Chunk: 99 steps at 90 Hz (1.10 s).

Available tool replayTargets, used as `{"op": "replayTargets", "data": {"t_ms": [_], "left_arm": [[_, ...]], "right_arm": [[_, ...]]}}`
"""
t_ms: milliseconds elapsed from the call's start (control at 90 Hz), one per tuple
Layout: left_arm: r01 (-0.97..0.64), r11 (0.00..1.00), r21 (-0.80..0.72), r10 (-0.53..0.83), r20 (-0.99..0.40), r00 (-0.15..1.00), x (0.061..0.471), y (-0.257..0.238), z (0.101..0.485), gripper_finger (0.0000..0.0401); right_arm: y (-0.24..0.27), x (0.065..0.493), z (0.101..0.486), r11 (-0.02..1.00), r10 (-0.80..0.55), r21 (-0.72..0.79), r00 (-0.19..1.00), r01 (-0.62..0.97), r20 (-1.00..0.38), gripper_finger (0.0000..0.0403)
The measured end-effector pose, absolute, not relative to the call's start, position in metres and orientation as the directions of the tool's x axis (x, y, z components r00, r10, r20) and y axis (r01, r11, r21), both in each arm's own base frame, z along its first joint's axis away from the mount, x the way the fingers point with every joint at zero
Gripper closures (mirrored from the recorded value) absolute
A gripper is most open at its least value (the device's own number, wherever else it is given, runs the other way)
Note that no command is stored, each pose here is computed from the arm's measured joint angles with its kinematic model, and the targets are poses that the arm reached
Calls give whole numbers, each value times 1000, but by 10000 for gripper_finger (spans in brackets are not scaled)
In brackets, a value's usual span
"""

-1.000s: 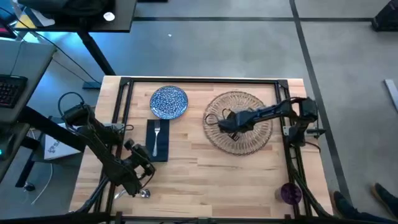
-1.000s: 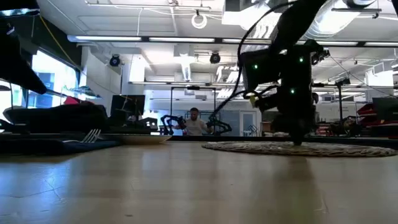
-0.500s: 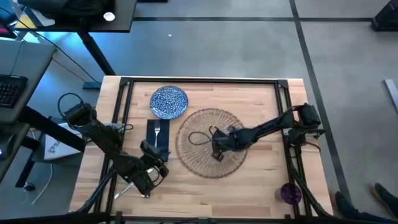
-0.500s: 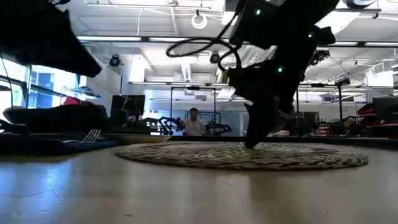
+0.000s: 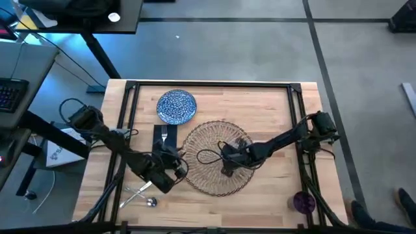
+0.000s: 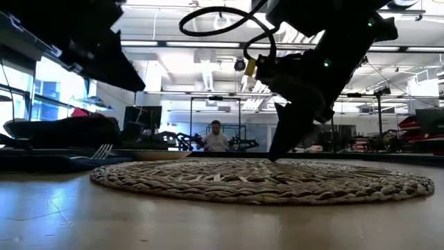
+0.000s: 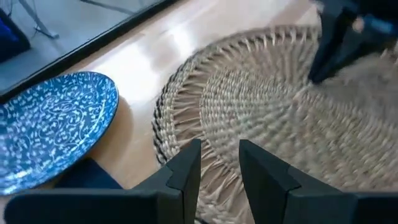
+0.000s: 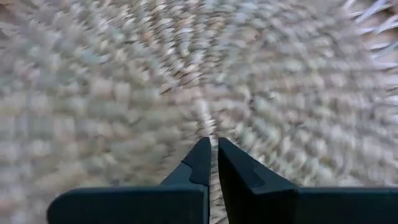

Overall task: Set table place
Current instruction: Move the brown placemat to the center of the table

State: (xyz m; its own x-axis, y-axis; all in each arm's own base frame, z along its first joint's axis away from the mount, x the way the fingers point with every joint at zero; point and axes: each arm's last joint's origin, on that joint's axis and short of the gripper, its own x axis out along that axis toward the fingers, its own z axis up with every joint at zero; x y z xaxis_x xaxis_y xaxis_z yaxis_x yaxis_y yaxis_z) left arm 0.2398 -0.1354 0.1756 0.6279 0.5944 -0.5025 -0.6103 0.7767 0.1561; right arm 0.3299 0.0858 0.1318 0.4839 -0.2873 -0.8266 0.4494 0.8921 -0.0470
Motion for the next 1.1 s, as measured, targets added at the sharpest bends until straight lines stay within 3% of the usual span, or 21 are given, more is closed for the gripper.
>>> {"op": "replayTargets", "data": {"t_ms": [289, 511, 778, 1100], "left_arm": [[-552, 793, 256, 591, -541, 598, 245, -125, 175, 311], [-494, 837, 237, 520, -627, 580, 246, -118, 181, 311], [-510, 792, 335, 594, -616, 518, 245, -94, 186, 310], [-441, 792, 423, 597, -691, 409, 256, -25, 159, 263]], "right_arm": [[62, 331, 125, 863, -331, -100, 405, 494, -853, 403], [34, 340, 111, 867, -345, -147, 362, 475, -866, 403], [11, 339, 114, 858, -369, -179, 333, 482, -868, 403], [11, 354, 130, 896, -365, -213, 376, 389, -851, 399]]}}
